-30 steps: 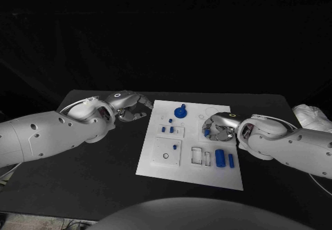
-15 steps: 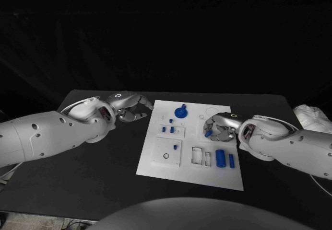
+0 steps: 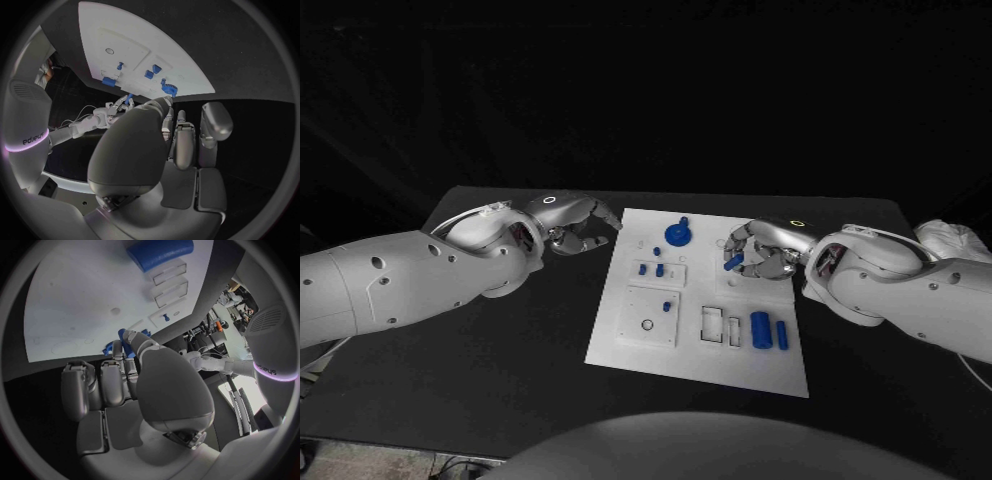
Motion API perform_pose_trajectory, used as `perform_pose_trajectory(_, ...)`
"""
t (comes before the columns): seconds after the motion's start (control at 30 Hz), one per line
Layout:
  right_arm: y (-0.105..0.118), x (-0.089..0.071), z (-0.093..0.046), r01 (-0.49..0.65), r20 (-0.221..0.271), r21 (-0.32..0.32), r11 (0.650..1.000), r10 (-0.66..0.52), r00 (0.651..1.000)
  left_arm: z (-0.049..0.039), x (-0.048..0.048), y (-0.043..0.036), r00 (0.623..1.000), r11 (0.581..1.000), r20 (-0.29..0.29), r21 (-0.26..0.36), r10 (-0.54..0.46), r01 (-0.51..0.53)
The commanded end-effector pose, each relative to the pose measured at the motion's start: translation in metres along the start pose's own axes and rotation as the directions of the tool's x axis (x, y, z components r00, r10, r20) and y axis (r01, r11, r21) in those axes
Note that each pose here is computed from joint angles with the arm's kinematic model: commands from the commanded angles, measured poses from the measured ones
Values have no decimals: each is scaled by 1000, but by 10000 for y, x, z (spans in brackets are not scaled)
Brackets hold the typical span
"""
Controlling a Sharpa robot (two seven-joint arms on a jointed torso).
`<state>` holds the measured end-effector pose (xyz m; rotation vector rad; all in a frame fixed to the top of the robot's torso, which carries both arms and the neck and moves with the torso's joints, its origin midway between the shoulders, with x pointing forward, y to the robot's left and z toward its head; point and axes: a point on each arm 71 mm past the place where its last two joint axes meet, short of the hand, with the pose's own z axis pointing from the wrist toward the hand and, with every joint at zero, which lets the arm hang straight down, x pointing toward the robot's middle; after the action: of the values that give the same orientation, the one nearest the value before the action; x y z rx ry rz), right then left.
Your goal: Assemble the parts on the task board
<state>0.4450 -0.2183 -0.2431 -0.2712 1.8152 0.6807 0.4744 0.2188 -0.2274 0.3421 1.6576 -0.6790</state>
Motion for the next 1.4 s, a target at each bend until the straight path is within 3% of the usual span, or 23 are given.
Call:
perform_pose_trajectory(0.03, 78, -75, -6, -19, 6, -14, 1000, 19, 1000, 15, 11, -13, 1000, 1000, -14, -2, -5, 5)
perform_pose_trajectory(0.2, 216, -122, 8, -28, -23, -36, 999, 27, 999, 27, 15, -18, 1000, 1000, -17, -1, -5, 5)
perform_pose_trajectory(0.33, 362, -82, 70, -27, -84, -56, 998, 22, 996, 37, 20, -20, 1000, 1000, -19, 0, -4, 4)
perform_pose_trajectory(0.5, 602, 11, 216, 7, -173, -90, 996, -22, 985, 51, 38, -22, 1000, 1000, -22, 2, -5, 5)
perform_pose_trajectory(0.73, 957, 116, 413, 62, -240, -153, 986, -98, 966, 82, 68, -48, 1000, 1000, -25, 9, -7, 7)
perform_pose_trajectory(1.03, 1383, 245, 578, 131, -258, -248, 960, -196, 946, 116, 82, -79, 1000, 1000, -26, 16, -7, 8)
perform_pose_trajectory(1.4, 1681, 452, 679, 241, -234, -330, 913, -327, 916, 118, 87, -83, 999, 1000, -31, 13, -10, 10)
